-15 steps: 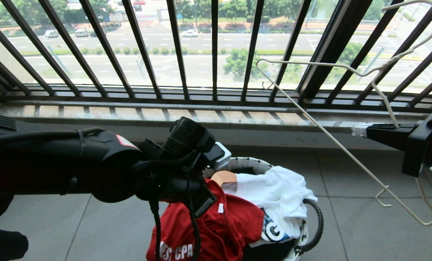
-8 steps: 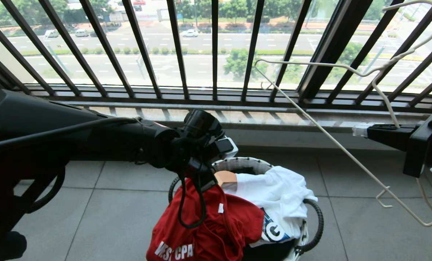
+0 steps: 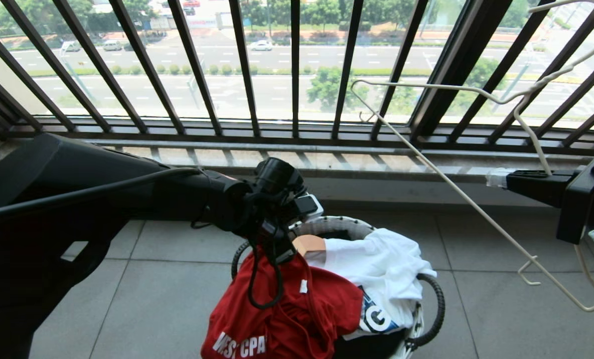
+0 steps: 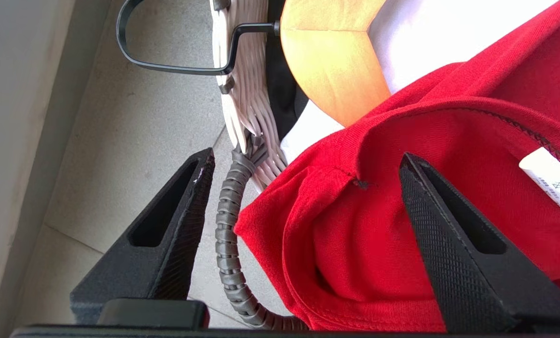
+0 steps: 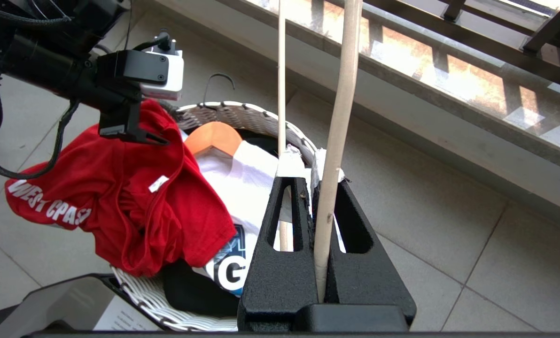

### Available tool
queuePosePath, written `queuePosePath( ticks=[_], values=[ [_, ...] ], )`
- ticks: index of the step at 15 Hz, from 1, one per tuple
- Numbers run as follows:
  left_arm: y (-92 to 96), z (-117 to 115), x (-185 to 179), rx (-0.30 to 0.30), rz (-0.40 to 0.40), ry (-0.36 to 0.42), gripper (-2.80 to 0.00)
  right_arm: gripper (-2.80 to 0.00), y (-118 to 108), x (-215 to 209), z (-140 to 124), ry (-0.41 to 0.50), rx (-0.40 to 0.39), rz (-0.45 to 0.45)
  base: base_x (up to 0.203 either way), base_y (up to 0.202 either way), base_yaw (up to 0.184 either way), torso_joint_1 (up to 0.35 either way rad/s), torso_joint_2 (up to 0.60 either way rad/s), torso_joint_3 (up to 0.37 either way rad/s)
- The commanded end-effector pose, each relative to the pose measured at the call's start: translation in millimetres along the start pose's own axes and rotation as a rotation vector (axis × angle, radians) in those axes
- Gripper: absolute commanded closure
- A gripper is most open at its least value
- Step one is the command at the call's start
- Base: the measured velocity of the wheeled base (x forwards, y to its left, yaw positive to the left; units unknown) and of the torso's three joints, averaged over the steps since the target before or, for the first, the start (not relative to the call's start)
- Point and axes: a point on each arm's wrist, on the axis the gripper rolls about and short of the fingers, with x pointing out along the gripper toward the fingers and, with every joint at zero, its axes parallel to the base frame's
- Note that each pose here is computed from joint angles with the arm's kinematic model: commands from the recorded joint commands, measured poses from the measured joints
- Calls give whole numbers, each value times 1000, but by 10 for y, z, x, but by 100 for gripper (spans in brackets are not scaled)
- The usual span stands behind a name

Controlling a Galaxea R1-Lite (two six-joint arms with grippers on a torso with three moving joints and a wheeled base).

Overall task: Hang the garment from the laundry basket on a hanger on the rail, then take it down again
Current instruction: Pick up clothes from the basket

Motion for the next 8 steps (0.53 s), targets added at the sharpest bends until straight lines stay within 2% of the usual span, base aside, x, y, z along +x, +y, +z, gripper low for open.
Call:
queuePosePath(
  ticks=[1, 8],
  values=[
    [5, -46, 69, -1, -4, 22, -280, 0, 3, -14, 11, -7, -3, 0, 0, 0, 0, 0, 0, 0],
    [193, -36, 81, -30, 45, 6, -280, 0, 5, -26, 15, -11, -4, 0, 0, 0, 0, 0, 0, 0]
  ],
)
